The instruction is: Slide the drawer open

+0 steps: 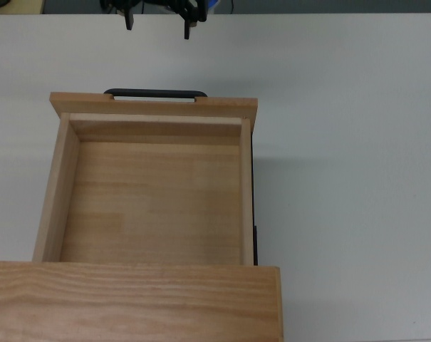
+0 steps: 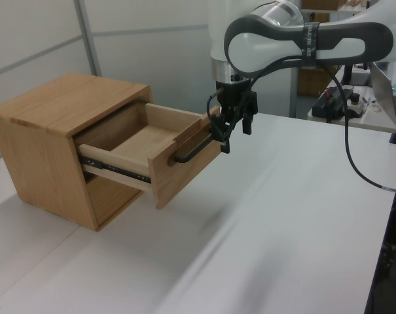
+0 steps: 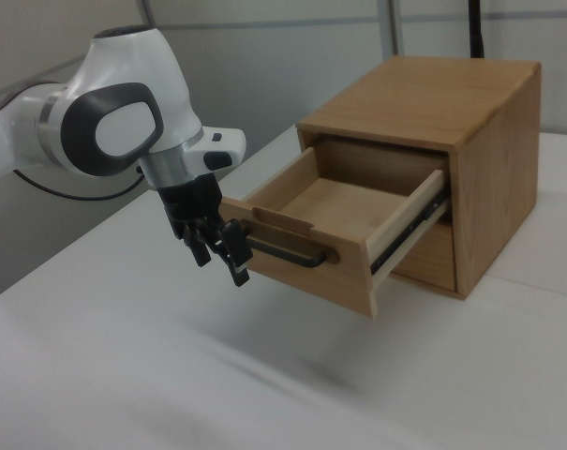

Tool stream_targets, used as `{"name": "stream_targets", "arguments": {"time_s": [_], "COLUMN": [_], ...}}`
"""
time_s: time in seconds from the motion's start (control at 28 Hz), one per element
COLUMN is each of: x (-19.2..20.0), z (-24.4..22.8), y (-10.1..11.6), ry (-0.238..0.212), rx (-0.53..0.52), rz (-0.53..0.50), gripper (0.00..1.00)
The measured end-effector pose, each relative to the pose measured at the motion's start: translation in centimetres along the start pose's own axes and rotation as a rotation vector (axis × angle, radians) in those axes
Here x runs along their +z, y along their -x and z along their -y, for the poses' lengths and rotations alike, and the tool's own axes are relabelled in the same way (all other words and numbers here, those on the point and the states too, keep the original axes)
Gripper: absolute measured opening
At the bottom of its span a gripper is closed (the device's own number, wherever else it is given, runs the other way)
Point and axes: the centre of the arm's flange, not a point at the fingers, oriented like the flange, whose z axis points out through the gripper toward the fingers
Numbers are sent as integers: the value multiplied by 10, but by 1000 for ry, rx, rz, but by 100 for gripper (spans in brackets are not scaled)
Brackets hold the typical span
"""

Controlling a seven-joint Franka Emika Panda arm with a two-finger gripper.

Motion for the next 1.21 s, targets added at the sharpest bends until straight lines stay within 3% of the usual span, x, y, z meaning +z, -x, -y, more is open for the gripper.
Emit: {"name": "stream_targets", "arguments": {"time_s": [0.57, 0.93, 1.21], "x": [16, 20, 18], "z": [-1, -38, -47], "y": [-5, -16, -20], "ry": [2, -2, -5], "rx": [-22, 23, -45], "rz": [47, 51, 44], "gripper": [100, 100, 100]}}
